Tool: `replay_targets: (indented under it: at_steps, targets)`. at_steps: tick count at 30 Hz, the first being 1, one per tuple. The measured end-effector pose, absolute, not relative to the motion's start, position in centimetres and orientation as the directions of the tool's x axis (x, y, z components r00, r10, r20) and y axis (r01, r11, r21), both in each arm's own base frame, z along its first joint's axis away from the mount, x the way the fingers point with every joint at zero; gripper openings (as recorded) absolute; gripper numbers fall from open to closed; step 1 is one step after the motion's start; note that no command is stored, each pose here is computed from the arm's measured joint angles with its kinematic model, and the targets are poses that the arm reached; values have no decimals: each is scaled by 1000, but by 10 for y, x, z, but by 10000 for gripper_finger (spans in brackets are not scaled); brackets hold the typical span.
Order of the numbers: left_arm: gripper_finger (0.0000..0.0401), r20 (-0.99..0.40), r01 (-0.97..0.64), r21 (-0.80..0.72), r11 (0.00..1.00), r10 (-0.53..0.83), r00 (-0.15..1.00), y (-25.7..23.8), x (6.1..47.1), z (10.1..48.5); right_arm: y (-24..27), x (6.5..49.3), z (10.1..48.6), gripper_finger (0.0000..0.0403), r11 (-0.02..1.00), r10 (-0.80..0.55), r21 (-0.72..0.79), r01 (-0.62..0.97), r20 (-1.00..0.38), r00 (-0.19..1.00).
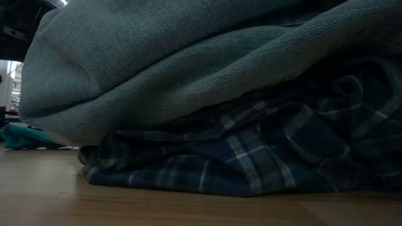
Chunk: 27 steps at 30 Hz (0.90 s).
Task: Sort clothes
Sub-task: Put the bottom light pink sock into the white laundry bin
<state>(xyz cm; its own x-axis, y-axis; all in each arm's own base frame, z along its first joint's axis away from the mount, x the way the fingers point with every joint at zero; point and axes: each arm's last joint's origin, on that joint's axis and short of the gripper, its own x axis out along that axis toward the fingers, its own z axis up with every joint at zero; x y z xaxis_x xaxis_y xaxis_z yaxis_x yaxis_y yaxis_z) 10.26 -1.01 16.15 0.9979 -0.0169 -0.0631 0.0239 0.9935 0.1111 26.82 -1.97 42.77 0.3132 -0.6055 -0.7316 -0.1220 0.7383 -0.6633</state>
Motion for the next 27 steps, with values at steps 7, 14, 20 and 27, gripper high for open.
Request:
replay_targets:
  at_steps: [7, 14, 20, 27]
  targets:
    - [1, -63, 25, 111, 994, -18, 998, -10, 103, 161, 10, 266, 426, 246, 785, -526, -602, -148, -772, 357]
    - [1, -63, 25, 111, 994, -18, 998, -10, 103, 161, 50, 280, 389, 246, 748, -477, -592, -300, -794, 377]
    - [1, -63, 25, 111, 994, -18, 998, -10, 103, 161, 68, 292, 333, 246, 631, -555, -675, -382, -737, 386]
    - [1, -63, 25, 111, 994, -18, 998, -10, 103, 161, 67, 305, 288, 246, 479, -670, -800, -363, -600, 438]
